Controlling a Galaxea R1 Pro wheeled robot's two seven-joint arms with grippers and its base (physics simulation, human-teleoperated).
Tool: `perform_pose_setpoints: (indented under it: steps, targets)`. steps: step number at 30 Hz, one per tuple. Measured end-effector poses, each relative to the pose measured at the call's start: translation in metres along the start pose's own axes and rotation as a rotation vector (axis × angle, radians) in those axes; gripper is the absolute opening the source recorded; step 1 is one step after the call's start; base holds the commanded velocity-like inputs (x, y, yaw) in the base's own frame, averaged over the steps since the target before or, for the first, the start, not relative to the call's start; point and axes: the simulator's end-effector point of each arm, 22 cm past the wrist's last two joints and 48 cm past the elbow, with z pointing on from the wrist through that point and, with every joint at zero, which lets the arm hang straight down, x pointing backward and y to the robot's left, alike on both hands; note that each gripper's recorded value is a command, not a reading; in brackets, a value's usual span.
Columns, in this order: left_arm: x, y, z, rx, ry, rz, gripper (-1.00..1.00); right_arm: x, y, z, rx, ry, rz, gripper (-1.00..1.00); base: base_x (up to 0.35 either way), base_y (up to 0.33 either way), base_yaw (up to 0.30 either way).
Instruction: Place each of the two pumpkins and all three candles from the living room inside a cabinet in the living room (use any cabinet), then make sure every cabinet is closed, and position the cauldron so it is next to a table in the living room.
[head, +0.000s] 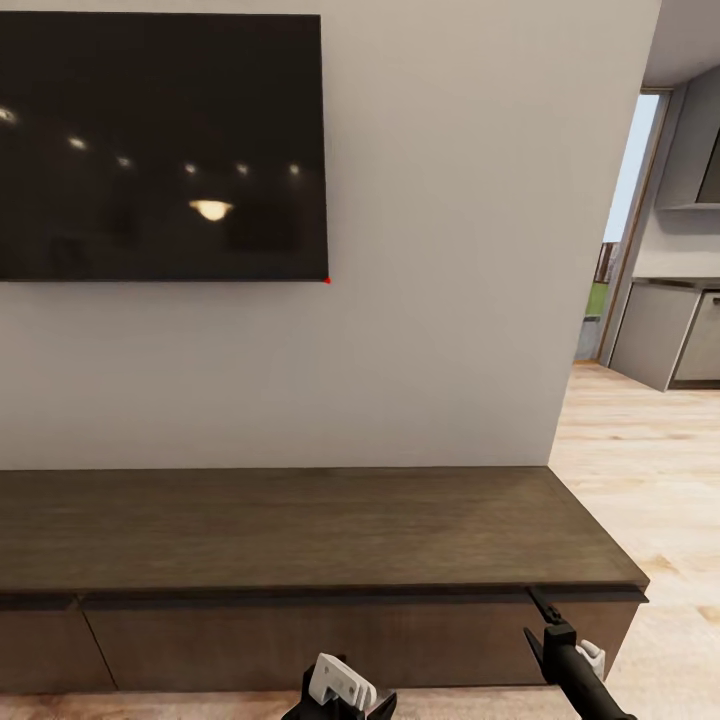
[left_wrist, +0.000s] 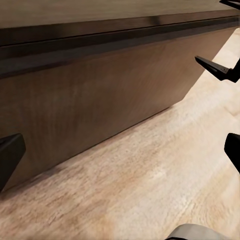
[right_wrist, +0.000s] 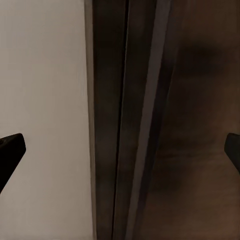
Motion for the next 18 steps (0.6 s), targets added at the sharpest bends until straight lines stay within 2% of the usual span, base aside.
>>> perform_pose_setpoints:
  steps: [5, 9, 18]
  targets:
    - [0.0003, 0.0001, 0.0, -0.001, 0.001, 0.0, 1.0, 0.0, 0.0003, 0.0001, -0.001, 0.001, -0.002, 1.0, 0.0, 0.0, 0.0]
    - [0.0062, 0.0014, 0.0022, 0.0, 0.013, -0.01, 1.0, 0.0027, -0.009, -0.0006, 0.018, 0.012, -0.007, 1.0, 0.0, 0.0, 0.0]
    - [0.0073, 0.0019, 0.0023, -0.001, 0.016, -0.009, 1.0, 0.0042, -0.0088, -0.0008, 0.016, 0.017, -0.018, 1.0, 0.0, 0.0, 0.0]
